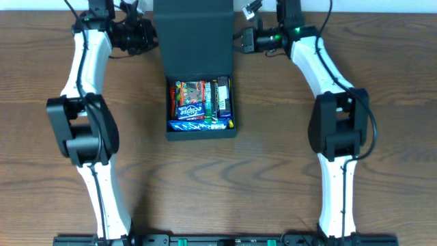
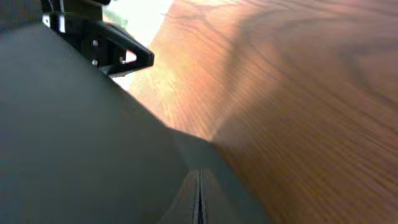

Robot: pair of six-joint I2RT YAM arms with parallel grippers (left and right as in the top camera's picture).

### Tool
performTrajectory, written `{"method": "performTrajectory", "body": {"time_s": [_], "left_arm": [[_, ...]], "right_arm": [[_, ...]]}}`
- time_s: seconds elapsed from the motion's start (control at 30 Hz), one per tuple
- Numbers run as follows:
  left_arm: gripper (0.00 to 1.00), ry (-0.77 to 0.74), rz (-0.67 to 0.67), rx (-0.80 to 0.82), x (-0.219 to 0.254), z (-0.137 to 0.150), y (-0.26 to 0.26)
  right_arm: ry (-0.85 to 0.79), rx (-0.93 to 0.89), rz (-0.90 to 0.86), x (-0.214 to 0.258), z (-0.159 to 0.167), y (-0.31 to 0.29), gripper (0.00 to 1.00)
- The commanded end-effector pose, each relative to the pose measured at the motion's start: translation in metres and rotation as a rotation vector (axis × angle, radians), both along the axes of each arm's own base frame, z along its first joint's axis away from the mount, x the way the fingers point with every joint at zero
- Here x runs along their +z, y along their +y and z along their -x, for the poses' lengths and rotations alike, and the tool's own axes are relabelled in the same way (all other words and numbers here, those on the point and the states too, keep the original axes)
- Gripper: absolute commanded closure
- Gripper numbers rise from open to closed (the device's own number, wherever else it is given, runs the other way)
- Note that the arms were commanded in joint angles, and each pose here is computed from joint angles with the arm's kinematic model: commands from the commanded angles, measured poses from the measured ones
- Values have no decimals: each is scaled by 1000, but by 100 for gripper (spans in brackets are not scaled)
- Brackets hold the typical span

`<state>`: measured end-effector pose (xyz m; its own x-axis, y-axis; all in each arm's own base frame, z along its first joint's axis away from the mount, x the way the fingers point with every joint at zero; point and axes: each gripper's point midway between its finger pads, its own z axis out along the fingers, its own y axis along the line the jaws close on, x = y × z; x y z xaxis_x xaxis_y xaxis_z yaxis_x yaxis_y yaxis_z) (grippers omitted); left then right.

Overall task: Pack container
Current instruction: 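Grip the lid edges with both grippers and swing it forward, then lower the lid shut over the box with both grippers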

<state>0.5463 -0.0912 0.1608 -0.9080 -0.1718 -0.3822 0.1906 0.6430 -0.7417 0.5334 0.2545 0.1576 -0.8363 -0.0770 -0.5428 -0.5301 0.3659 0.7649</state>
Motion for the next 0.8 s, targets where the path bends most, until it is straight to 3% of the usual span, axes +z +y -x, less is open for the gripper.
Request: {"method": "performTrajectory", "body": {"time_s": [0.0, 0.33, 0.6, 0.77], "left_arm": [[95, -153, -27, -89, 40, 8, -6], [94, -258, -113, -236, 65, 45, -9], [94, -232, -169, -318, 63, 74, -7], [94, -203, -191, -326, 59, 81, -5]], "right_arm": [[-170, 61, -11, 53, 12, 3, 98], [-263, 91, 263, 55, 48, -7, 98], [-279, 127, 489, 48, 75, -14, 98], [-275, 129, 524, 48, 80, -17, 98]]}}
